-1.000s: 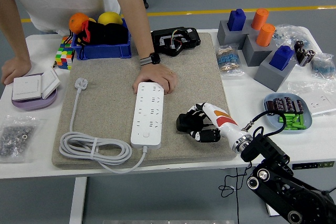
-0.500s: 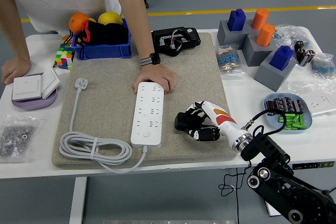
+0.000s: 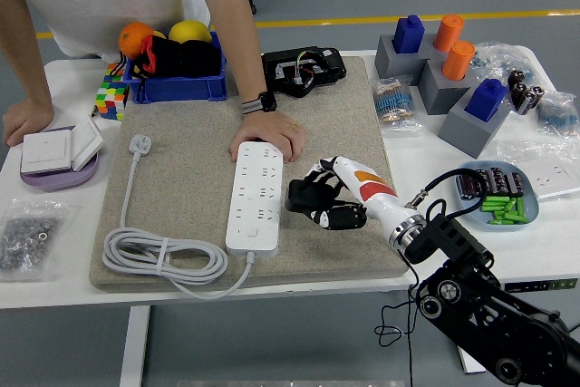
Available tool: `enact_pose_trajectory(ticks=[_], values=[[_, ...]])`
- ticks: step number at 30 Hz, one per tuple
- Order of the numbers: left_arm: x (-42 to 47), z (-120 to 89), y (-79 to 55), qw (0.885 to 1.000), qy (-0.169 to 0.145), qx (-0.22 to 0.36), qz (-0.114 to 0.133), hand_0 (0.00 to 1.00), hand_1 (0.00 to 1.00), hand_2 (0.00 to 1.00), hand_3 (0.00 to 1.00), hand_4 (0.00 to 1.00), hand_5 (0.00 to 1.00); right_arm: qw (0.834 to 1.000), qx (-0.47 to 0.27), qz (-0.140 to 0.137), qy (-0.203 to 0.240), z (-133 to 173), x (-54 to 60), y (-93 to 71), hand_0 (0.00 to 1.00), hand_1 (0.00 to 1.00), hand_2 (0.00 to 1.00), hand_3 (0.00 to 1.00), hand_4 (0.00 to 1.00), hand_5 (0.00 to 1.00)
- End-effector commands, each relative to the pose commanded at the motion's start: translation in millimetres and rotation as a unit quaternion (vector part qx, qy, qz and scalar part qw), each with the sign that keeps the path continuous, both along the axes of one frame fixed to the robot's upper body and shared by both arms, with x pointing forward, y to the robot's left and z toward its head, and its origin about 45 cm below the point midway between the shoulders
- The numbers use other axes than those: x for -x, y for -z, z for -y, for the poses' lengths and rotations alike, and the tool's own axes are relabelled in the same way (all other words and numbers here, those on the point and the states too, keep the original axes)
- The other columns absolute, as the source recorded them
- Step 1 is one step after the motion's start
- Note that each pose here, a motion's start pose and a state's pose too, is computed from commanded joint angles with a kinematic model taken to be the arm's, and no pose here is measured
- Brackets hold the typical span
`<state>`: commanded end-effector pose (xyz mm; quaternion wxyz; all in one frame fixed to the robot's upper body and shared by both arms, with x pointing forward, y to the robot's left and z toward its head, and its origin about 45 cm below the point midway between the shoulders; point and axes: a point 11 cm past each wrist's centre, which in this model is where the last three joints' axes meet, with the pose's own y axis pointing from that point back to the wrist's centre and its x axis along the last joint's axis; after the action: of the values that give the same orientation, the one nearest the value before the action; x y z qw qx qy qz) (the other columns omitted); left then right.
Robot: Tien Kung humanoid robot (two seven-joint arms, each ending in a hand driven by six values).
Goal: Press the white button,pick up the black plug,place it near the board,insert it into the board
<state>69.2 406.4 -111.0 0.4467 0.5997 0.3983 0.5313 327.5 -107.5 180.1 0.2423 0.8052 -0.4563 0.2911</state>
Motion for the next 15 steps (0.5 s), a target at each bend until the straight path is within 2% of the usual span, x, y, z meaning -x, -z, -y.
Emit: enact_pose_trajectory(ticks=[7,15], values=[[-0.1,-1.3,-0.4,1.000,-0.002,-0.001,0.001,0.624,0.630,0.636,0.696,0.556,0.394,1.000,0.005,0.012,-0.028,-26.1,-0.1,-14.4,0.398,0.390,0.427,0.511,0.807,0.002],[0.6,-2.9,-0.8,1.000,-0.003,-0.002,0.000,0.624,0.630,0.636,0.696,0.557,0.394,0.999,0.025,0.008,-0.048,-46.2,0.7,-8.7,0.403,0.393,0.430,0.512,0.799,0.002]])
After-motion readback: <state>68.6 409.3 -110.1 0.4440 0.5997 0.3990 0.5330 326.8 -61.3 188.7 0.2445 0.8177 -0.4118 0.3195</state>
